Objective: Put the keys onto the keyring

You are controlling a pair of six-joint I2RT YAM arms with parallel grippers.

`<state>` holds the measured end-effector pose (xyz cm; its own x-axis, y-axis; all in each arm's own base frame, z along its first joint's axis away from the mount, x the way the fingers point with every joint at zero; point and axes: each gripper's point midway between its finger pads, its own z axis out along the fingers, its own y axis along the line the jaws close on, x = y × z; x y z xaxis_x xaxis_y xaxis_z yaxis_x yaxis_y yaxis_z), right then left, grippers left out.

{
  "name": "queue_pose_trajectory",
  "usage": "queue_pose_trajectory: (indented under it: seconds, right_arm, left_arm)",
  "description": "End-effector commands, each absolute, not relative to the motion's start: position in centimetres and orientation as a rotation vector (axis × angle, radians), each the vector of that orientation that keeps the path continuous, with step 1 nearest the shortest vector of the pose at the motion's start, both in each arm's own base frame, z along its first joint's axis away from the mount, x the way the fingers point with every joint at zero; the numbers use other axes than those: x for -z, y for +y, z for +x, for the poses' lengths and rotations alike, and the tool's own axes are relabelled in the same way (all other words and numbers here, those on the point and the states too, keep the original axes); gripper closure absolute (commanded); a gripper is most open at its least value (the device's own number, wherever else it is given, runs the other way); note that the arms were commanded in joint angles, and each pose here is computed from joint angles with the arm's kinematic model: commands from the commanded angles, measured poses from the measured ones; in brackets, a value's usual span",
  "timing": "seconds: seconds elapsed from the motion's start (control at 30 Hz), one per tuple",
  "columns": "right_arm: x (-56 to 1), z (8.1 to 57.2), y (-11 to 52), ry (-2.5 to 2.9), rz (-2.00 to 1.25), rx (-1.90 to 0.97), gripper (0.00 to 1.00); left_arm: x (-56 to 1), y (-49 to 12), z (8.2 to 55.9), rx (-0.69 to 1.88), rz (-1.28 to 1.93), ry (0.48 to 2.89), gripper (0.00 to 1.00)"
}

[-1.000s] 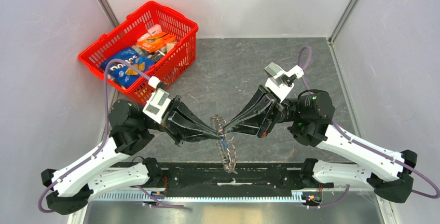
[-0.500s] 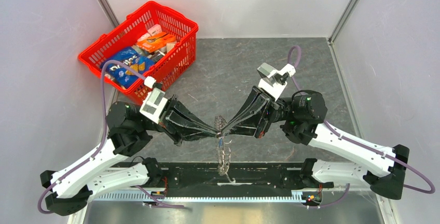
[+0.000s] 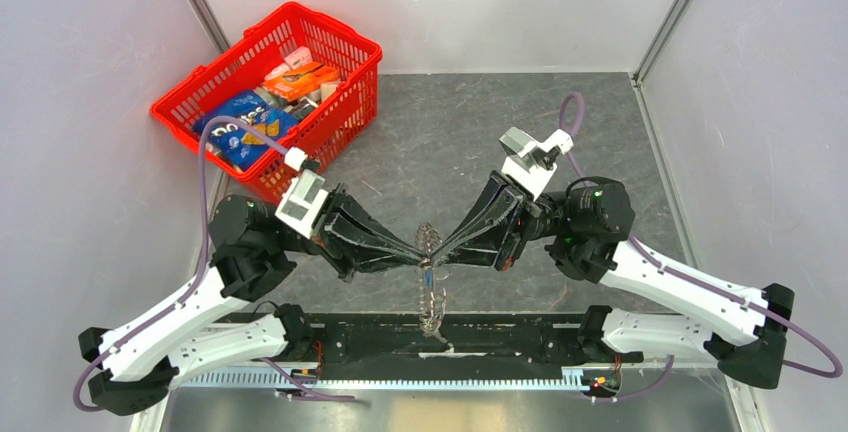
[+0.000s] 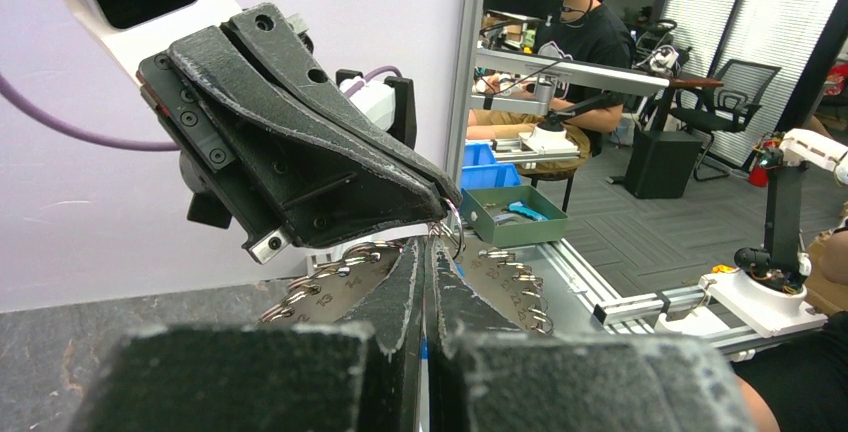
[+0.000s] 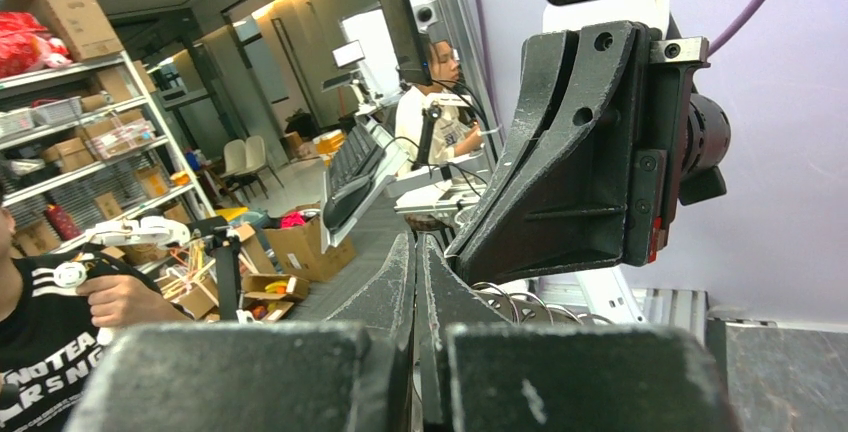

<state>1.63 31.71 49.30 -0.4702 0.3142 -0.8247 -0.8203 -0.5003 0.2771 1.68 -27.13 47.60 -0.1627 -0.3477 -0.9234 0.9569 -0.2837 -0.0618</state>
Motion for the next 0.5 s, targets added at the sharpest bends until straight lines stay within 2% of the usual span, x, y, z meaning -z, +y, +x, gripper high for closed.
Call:
queue_pose_trajectory:
  seconds: [0.0, 0.47]
  right_arm:
    - [-48.8, 1.3, 30.6, 0.892, -0.962, -1.938, 1.0]
    - [-46.8, 1.6, 29.4, 0.986, -0.973, -1.81, 1.0]
  left_arm:
    - [-48.6, -26.8, 2.0, 1.61, 1.017, 0.813, 0.98]
    - [-48.1, -27.9, 3.0, 1.599, 1.008, 0.847, 0.98]
